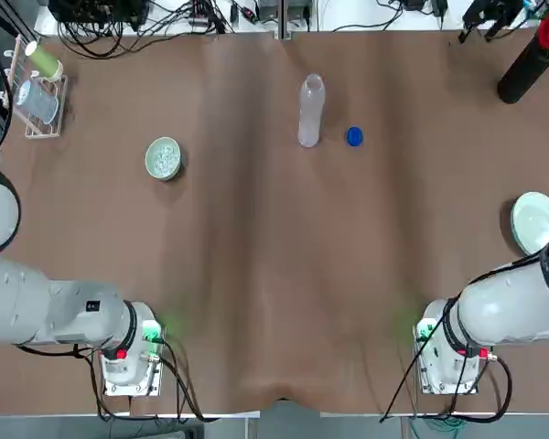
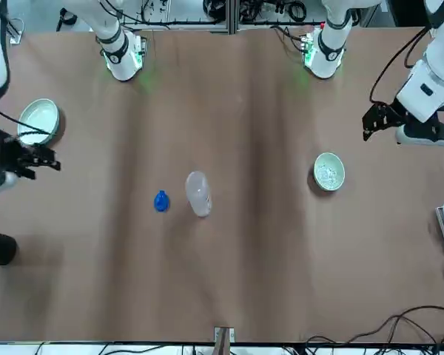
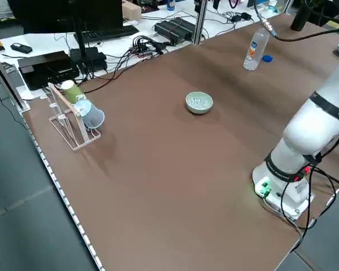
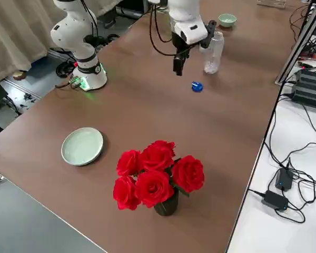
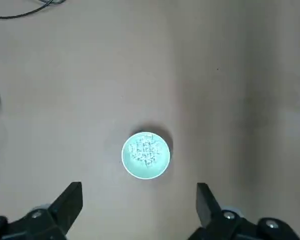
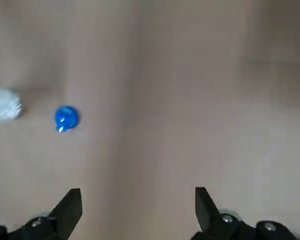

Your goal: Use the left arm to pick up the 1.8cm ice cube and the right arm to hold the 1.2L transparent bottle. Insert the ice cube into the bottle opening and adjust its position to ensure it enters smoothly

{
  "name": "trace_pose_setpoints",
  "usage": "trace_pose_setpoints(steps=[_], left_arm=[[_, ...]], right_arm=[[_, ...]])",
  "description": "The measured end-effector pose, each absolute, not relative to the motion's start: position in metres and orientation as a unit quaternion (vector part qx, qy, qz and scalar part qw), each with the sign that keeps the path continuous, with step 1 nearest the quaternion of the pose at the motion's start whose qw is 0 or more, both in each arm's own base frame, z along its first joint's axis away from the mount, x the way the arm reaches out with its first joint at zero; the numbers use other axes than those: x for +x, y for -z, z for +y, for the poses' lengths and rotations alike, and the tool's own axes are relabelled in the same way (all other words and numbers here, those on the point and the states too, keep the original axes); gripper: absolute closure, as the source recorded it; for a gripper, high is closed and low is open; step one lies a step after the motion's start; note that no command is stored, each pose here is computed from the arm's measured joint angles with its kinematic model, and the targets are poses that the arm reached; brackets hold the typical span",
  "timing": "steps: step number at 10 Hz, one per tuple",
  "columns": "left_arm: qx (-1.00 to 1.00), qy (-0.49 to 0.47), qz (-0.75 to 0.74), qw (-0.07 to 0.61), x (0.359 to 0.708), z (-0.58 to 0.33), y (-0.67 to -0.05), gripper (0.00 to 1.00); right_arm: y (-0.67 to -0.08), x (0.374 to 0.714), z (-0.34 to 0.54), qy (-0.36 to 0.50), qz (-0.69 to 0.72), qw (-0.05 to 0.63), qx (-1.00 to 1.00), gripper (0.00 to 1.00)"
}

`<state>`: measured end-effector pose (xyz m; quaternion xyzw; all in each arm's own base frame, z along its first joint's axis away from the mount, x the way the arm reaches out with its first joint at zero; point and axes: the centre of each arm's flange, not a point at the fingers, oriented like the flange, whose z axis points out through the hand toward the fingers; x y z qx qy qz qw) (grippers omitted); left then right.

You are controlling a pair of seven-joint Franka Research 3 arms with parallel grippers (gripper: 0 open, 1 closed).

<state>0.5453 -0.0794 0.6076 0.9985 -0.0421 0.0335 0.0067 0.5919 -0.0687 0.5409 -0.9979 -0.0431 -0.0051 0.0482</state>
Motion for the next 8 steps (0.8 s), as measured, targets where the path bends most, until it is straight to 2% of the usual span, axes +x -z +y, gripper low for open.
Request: trace_pose_setpoints(steps=[3,8], left_arm=[[0.999,-0.034,-0.027,0.020,0.552,-0.066,-0.610,0.00],[0.999,-0.036,-0.009,0.023,0.552,-0.045,-0.623,0.00]], right_arm=[[-0.613,0.581,-0.060,0.018,0.003,0.021,-1.000,0.00],[-0.612,0.581,-0.073,0.016,0.021,0.018,-0.999,0.00]])
